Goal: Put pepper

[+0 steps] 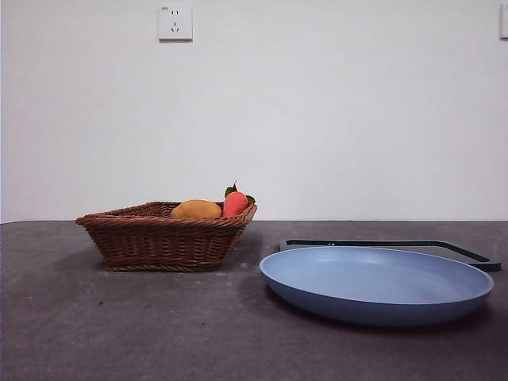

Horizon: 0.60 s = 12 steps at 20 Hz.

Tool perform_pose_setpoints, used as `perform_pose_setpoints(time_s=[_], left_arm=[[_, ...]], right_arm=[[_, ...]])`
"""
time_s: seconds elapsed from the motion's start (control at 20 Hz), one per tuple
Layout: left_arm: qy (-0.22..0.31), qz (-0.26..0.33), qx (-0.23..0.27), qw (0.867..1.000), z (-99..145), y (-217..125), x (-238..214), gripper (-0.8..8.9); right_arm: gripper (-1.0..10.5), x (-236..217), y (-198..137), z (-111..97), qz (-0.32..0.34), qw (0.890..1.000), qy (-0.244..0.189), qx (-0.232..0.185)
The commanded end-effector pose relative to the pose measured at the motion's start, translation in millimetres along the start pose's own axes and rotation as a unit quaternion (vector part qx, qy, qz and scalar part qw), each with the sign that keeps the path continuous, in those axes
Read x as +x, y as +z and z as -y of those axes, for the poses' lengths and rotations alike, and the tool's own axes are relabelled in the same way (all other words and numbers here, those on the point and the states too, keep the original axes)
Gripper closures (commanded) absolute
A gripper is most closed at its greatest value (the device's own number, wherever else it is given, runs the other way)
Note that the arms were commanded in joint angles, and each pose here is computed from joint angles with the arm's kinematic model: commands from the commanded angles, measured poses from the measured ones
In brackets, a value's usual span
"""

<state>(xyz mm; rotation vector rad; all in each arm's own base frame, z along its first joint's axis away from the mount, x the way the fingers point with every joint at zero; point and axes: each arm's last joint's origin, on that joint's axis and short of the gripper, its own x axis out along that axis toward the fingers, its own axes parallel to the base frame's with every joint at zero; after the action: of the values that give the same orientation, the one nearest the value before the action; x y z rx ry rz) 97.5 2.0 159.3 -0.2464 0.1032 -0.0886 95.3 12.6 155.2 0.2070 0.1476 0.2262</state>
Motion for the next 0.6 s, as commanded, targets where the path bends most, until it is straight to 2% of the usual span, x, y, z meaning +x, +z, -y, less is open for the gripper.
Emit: perform_pose_setpoints(time_s=[0.05, 0.25, 0.4, 0.6], left_arm=[[-0.034, -0.007, -0.043, 0.998, 1.3, -2.1, 0.4, 8.07], [-0.073, -0.011, -0.071, 0.995, 5.5, 4.4, -1.7, 8.07], [-0.092, -0.005, -0.073, 0.993, 10.1, 16.8, -5.7, 8.07], [-0.091, -0.014, -0.075, 0.993, 16.7, 38.4, -12.6, 8.07]], right_arm=[[9.4, 0.1, 3.3, -0.9, 0.019, 0.998, 0.007, 0.058], [9.4, -3.1, 16.7, -4.2, 0.036, 0.995, 0.013, 0.094], [9.4, -6.6, 32.1, -7.9, 0.047, 0.995, 0.017, 0.092], [9.4, -10.2, 58.4, -13.9, 0.054, 0.994, 0.019, 0.09]])
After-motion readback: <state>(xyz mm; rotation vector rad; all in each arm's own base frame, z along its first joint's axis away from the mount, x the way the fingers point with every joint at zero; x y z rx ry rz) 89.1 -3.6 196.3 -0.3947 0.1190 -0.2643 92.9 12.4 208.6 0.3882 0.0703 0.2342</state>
